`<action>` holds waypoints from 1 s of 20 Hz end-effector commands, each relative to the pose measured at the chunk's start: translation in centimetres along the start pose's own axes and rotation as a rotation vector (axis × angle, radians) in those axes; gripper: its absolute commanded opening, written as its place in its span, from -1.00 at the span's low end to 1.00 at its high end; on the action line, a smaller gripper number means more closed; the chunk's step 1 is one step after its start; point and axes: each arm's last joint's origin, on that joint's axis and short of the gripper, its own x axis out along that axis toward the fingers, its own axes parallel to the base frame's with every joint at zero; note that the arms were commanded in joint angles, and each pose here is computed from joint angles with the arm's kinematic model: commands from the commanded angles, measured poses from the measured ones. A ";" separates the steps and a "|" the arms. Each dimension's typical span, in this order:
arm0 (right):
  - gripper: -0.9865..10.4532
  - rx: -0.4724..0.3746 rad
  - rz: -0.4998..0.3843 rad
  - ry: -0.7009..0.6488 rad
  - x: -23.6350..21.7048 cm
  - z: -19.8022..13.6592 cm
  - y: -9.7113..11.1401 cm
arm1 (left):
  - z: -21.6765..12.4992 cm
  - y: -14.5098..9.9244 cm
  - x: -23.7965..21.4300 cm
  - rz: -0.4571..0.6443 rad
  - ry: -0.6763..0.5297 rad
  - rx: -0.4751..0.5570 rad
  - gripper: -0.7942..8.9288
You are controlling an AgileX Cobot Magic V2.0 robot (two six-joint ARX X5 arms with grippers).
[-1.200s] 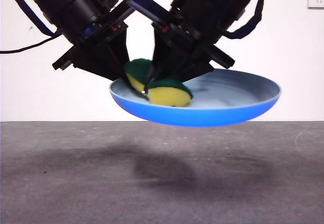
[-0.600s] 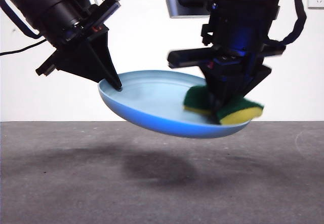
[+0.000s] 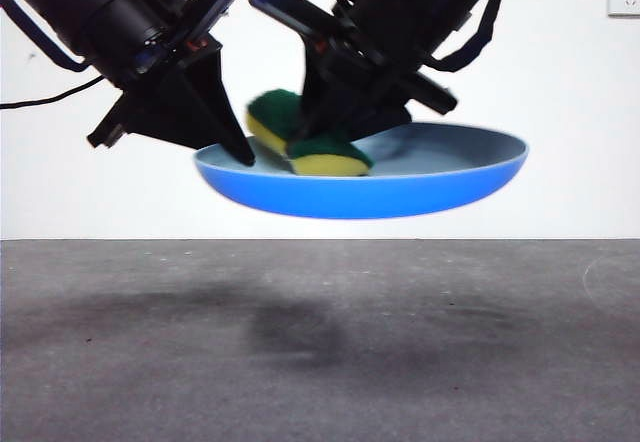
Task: Pick up the plate,pick up the cloth,clean the plate with the cloth
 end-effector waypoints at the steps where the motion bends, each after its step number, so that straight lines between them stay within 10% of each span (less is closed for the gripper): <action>1: -0.85 0.005 0.090 0.088 0.5 -1.0 0.5 | 0.6 0.1 -0.1 -0.033 -0.059 -0.041 -0.85; 6: -0.85 0.003 0.071 0.312 0.1 -3.2 0.5 | 1.0 0.7 -0.5 -0.024 -0.090 -0.064 -0.85; 14: -0.85 -0.092 -0.567 0.325 -0.7 -3.8 -2.0 | -0.5 1.1 -0.6 0.002 0.053 -0.046 -0.85; 20: -0.85 0.006 -0.409 0.060 0.0 -1.0 -2.9 | -1.0 0.8 -0.6 -0.115 0.102 -0.022 -0.85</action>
